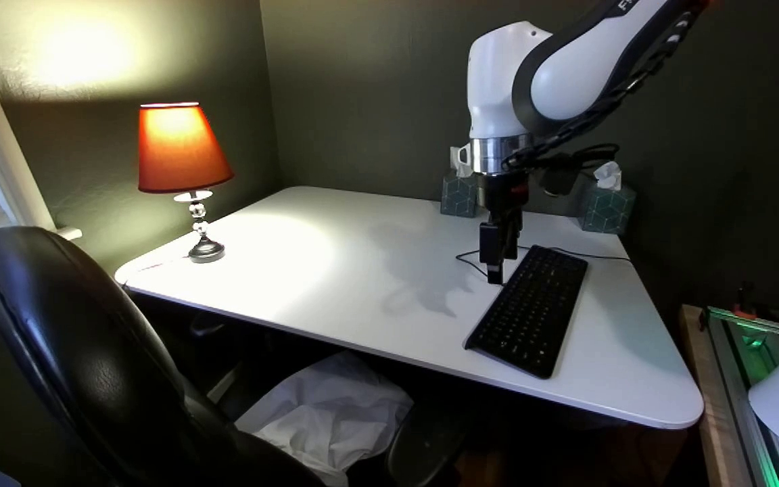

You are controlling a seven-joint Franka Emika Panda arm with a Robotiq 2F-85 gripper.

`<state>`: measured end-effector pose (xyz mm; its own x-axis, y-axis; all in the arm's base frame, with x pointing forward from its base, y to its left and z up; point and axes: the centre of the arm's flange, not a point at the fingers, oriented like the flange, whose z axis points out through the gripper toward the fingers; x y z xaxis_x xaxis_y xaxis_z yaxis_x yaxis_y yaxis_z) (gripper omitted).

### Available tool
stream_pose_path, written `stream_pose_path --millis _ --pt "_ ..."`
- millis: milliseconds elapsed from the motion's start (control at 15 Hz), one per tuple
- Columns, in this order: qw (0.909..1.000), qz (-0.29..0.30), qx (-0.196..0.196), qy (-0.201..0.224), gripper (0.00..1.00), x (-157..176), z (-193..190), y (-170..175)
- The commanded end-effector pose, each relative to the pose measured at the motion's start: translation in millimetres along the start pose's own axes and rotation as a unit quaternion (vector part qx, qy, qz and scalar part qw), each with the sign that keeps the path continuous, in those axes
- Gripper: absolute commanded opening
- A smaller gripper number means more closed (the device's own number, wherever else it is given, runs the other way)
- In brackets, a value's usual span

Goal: Press a key on the keyboard

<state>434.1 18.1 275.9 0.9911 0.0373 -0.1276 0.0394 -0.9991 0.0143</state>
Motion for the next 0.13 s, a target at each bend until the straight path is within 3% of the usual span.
stream_pose_path --millis 0,67 --pt "1.0000 0.000 0.000 0.002 1.00 -2.1 -2.1 0.1" --pt "1.0000 0.000 0.000 0.003 1.00 -3.7 -2.7 0.1"
